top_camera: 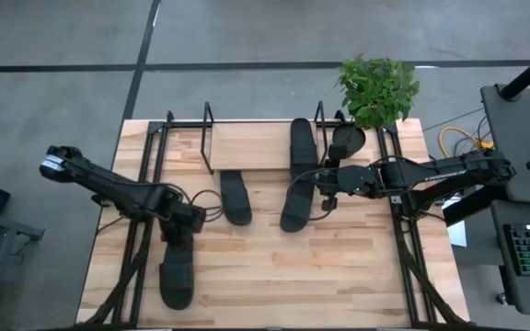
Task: Pick and place slides into the shelf
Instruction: Put the bottom left black slides on the shelf
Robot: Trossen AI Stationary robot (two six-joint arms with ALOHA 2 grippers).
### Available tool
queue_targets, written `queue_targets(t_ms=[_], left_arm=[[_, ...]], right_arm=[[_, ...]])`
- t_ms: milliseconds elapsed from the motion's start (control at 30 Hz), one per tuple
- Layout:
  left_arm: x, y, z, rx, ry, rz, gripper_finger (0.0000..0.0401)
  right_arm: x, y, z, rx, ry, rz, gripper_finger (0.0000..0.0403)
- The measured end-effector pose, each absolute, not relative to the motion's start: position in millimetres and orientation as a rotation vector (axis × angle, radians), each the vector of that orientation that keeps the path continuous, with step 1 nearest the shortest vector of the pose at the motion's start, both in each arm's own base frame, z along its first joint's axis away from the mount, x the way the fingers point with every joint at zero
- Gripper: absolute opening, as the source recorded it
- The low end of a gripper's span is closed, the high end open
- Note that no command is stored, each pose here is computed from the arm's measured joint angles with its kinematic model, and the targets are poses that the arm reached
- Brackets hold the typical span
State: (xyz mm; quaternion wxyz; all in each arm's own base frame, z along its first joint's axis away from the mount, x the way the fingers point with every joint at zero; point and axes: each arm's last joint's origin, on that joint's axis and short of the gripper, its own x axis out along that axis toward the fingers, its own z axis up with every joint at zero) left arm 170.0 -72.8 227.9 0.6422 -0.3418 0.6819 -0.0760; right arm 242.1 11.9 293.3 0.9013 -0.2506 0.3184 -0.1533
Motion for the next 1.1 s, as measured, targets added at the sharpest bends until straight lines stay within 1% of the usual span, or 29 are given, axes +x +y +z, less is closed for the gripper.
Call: queue_targets(t_ms=[133,267,433,567,733,1000,1100], left_arm=[[165,-77,217,-0.798,1.572,-0.170,0.0171],[167,-84,209,-0.821,1.528,-0.274,0.0171],[160,-84,193,-0.838,1.595,-0.285,0.0171],[158,-83,185,-0.848,1.605,-0.304,0.0171],[164,-88,180,-0.876,1.517,-0.443,0.0171],[161,-87,162,-0.887,1.559,-0.440,0.0171],[160,-87,155,-0.906,1.582,-0.470,0.0171]], right_arm=[[242,12,293,-0.505,0.656,-0.321,0.0146],[242,12,293,-0.501,0.655,-0.323,0.0146],[242,12,293,-0.484,0.652,-0.328,0.0146],[242,12,293,-0.482,0.652,-0.329,0.0146],[242,12,293,-0.479,0.651,-0.330,0.0146],[242,12,294,-0.497,0.652,-0.325,0.0146],[242,12,293,-0.501,0.654,-0.325,0.0146]])
